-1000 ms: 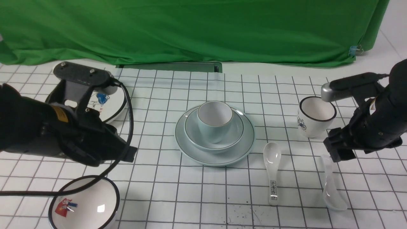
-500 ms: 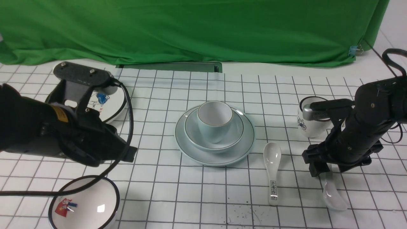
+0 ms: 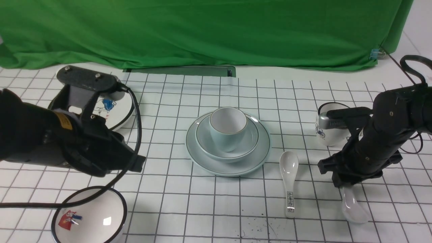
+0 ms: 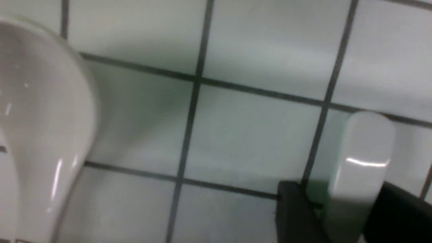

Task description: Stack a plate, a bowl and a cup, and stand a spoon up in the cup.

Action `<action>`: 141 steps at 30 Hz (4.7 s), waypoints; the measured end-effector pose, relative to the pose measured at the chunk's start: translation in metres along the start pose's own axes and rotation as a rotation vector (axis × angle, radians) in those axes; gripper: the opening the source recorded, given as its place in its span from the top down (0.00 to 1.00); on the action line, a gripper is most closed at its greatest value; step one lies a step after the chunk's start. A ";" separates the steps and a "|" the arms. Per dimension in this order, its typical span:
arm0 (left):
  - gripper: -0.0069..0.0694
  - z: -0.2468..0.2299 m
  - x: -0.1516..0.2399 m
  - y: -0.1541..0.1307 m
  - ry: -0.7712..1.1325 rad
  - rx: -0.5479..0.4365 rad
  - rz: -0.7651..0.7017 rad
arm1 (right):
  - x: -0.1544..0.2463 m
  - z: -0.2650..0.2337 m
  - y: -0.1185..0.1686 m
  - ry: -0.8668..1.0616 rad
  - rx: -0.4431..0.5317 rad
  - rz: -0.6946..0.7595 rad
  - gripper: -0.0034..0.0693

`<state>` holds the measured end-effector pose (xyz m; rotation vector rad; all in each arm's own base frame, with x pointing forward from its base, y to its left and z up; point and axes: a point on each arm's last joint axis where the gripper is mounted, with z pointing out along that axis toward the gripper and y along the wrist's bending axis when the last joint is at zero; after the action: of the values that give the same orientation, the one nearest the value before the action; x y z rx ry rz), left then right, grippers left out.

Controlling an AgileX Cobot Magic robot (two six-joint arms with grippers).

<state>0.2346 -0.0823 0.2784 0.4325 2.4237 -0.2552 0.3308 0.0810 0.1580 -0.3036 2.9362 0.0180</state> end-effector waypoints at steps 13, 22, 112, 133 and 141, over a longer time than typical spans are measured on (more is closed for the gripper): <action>0.95 0.000 -0.003 0.000 -0.030 -0.003 0.000 | 0.002 -0.111 0.038 -0.425 -0.041 -0.198 0.73; 0.95 -0.014 -0.008 -0.004 -0.113 0.026 -0.050 | -0.027 -0.142 0.123 -1.090 -0.247 -0.342 0.73; 0.95 -0.158 0.147 -0.014 -0.826 -0.058 0.035 | 0.220 -0.207 0.015 -1.381 -0.146 -0.373 0.94; 0.95 -0.158 0.147 -0.014 -0.825 -0.060 0.038 | 0.277 -0.080 -0.026 -1.159 0.227 0.094 0.94; 0.95 -0.158 0.147 -0.014 -0.825 -0.060 0.038 | 0.277 -0.079 -0.026 -1.143 0.218 0.094 0.94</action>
<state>0.0310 -0.0139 0.3069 0.2690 1.6086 -0.2750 0.0546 -0.0024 0.1833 -0.0656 1.7920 -0.0855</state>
